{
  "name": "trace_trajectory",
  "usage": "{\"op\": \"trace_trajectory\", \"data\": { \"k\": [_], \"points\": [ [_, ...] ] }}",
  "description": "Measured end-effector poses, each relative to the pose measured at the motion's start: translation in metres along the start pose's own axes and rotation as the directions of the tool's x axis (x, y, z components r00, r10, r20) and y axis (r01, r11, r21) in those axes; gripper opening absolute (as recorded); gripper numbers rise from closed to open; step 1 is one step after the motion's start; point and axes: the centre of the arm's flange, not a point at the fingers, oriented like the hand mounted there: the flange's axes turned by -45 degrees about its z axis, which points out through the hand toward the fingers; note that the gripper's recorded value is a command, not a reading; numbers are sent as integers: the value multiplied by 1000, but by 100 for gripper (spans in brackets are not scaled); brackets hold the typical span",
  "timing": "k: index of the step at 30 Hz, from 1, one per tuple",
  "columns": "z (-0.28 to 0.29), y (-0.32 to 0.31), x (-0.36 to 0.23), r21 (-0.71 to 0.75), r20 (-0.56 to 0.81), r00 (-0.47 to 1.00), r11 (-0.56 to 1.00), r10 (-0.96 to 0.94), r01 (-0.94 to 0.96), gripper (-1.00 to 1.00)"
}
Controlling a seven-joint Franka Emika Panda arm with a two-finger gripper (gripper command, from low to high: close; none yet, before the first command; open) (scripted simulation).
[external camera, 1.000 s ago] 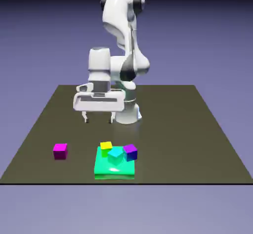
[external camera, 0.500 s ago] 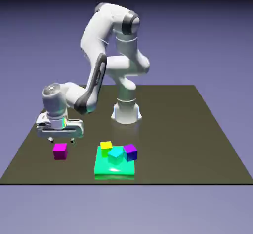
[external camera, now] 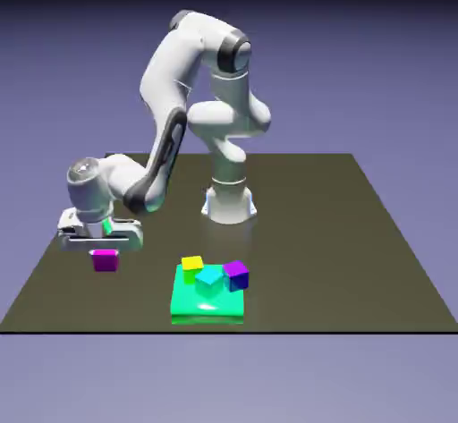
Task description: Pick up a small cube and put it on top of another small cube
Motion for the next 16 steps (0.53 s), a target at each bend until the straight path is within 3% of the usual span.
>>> {"op": "trace_trajectory", "data": {
  "k": [4, 8, 13, 14, 16],
  "points": [
    [-57, -124, 58, -21, 6, 983, 983, -182, 182, -100],
    [-115, -256, 74, -98, 23, 937, 932, -349, 350, -100],
    [-48, -246, 78, -96, 22, 940, 935, -340, 341, -100],
    [-46, -246, 78, -96, 22, 940, 935, -340, 341, 100],
    [-46, -246, 78, -98, 22, 940, 935, -340, 341, 100]
  ]
}}
